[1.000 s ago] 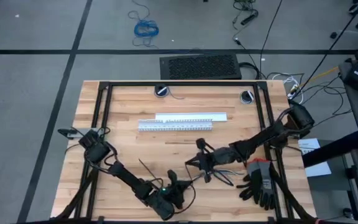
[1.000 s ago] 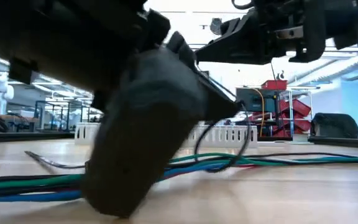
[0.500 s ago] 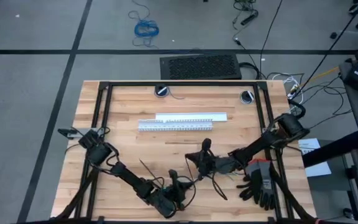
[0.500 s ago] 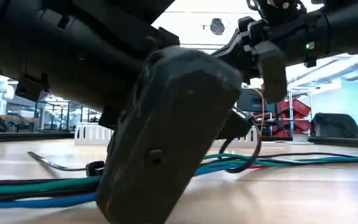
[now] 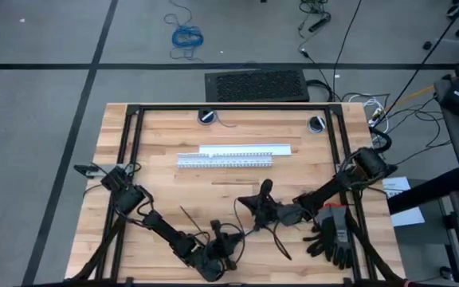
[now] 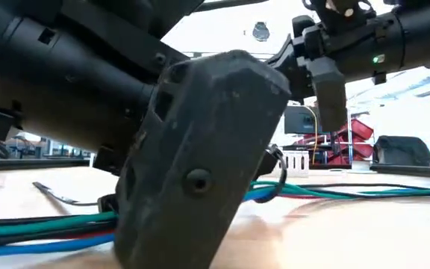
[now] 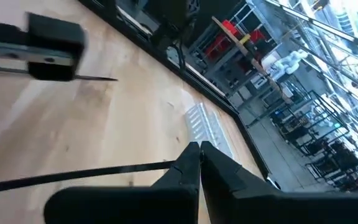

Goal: Ziptie cables
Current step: Assemble the cable wires with the second cable zip tie

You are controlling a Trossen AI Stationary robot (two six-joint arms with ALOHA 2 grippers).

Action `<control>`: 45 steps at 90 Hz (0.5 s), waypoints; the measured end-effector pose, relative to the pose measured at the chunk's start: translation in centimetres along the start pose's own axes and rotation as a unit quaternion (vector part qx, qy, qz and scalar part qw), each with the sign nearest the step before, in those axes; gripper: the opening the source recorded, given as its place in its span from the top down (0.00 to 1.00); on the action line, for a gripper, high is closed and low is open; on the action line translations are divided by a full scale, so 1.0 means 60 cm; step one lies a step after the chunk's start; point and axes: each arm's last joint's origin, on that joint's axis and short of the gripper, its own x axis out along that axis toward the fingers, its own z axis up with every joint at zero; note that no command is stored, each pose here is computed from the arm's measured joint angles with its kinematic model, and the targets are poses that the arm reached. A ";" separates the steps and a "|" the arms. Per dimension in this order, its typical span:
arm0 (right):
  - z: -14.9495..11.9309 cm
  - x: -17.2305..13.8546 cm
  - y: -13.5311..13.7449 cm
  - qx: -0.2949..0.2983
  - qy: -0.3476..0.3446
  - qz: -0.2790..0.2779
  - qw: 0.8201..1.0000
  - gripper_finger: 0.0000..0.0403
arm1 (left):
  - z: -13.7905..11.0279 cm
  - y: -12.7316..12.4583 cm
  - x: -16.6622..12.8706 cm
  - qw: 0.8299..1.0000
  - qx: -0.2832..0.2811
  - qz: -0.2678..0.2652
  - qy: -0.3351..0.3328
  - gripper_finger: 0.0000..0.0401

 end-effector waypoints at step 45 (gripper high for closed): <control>-0.007 0.014 -0.019 -0.038 0.031 -0.057 0.997 1.00 | 0.026 0.006 -0.020 0.996 -0.071 -0.054 0.031 0.73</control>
